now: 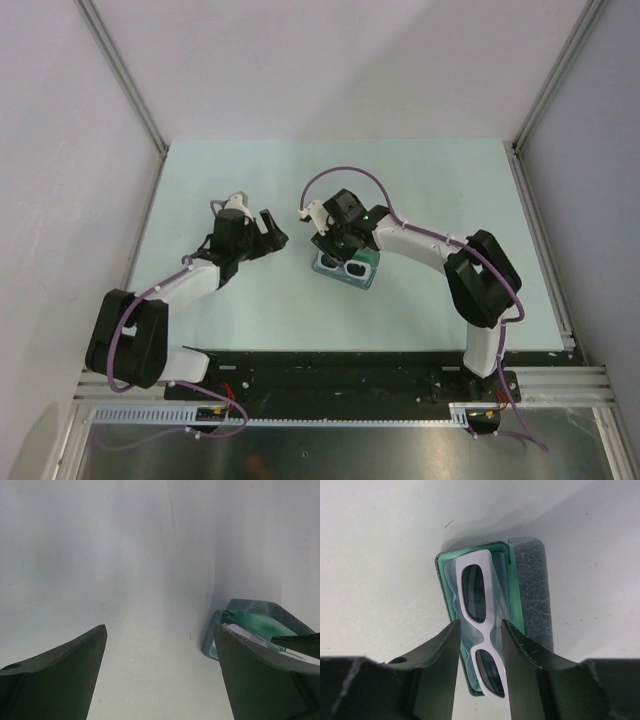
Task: Organize the sunglasses
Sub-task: Adjust the sunglasses in the sunglasses case.
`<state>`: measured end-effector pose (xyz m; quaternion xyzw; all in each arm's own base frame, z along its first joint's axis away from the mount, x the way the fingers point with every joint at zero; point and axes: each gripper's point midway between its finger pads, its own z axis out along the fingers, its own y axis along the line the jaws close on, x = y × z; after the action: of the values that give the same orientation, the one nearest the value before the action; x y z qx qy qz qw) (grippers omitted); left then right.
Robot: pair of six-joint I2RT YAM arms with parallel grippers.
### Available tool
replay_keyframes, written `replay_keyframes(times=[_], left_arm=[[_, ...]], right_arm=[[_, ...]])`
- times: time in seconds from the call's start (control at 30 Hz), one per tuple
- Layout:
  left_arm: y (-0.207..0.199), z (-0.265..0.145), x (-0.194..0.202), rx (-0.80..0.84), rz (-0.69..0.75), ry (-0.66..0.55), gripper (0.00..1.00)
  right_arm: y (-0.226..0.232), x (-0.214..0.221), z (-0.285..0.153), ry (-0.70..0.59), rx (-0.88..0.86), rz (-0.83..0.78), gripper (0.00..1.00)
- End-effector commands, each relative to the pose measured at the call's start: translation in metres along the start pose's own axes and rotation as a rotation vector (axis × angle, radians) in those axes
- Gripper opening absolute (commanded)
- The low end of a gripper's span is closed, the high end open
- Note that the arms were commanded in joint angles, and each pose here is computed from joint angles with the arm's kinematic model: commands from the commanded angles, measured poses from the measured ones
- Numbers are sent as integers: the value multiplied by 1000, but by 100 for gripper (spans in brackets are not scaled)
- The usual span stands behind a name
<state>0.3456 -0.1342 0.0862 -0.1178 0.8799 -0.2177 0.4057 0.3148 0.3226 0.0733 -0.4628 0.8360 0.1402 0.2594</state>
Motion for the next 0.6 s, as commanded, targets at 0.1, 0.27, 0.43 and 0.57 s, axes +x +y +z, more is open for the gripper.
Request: replay_keyframes(times=[0.1, 0.27, 0.43, 0.57], left_arm=[[-36, 7, 4, 108, 20, 29, 93], [-58, 11, 7, 172, 59, 48, 92], [-80, 8, 8, 275, 79, 67, 91], [-92, 7, 17, 328, 91, 100, 91]], right_arm=[[-14, -41, -51, -150, 148, 37, 41], [-39, -52, -96, -285, 318, 223, 43], [-56, -27, -132, -382, 361, 528, 45], [-54, 19, -149, -423, 361, 766, 48]])
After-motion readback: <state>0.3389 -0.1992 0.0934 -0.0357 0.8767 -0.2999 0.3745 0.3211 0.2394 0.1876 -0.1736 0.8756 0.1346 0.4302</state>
